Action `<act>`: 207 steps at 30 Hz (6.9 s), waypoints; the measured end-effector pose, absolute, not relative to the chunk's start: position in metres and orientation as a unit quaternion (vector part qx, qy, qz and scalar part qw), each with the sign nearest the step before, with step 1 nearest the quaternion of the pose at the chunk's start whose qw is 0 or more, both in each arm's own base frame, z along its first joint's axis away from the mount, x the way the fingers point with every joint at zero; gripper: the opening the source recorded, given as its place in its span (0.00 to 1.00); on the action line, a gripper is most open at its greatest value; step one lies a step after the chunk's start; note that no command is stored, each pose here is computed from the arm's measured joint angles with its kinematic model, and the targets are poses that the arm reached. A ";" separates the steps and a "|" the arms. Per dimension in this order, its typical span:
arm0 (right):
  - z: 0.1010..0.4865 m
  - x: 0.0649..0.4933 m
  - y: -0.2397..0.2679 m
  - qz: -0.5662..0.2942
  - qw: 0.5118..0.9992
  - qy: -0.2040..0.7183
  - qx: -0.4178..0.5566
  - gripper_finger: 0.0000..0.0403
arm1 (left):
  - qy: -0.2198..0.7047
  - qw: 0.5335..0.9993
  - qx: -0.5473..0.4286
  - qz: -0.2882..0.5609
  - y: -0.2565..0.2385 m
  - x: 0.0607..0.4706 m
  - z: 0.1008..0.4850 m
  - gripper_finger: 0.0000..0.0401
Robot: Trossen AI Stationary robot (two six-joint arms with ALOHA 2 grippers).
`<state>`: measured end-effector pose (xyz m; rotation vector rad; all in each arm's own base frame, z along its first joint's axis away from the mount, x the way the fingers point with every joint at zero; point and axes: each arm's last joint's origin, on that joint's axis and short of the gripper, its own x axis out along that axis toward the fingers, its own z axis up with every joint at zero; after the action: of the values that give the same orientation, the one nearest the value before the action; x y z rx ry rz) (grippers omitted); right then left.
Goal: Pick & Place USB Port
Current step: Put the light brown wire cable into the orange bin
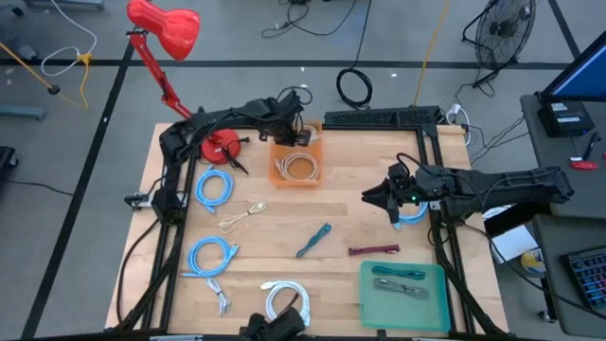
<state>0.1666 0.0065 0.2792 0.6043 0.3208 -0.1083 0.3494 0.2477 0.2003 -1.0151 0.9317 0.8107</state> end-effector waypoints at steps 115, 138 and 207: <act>0.281 0.167 0.007 -0.051 0.941 0.149 0.299 0.21 | 0.402 0.758 -0.441 0.264 0.245 0.347 0.229 0.00; 0.281 0.167 0.007 -0.050 0.941 0.147 0.300 0.21 | 0.509 0.721 -0.397 0.254 0.226 0.356 0.190 0.00; 0.280 0.167 0.006 -0.064 0.939 0.146 0.305 0.21 | 0.550 0.697 -0.350 0.300 0.230 0.360 0.157 0.00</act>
<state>0.1671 0.0058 0.2804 0.6231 0.2973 -0.1312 0.3596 0.2297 0.1569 -0.7807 1.2269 0.6684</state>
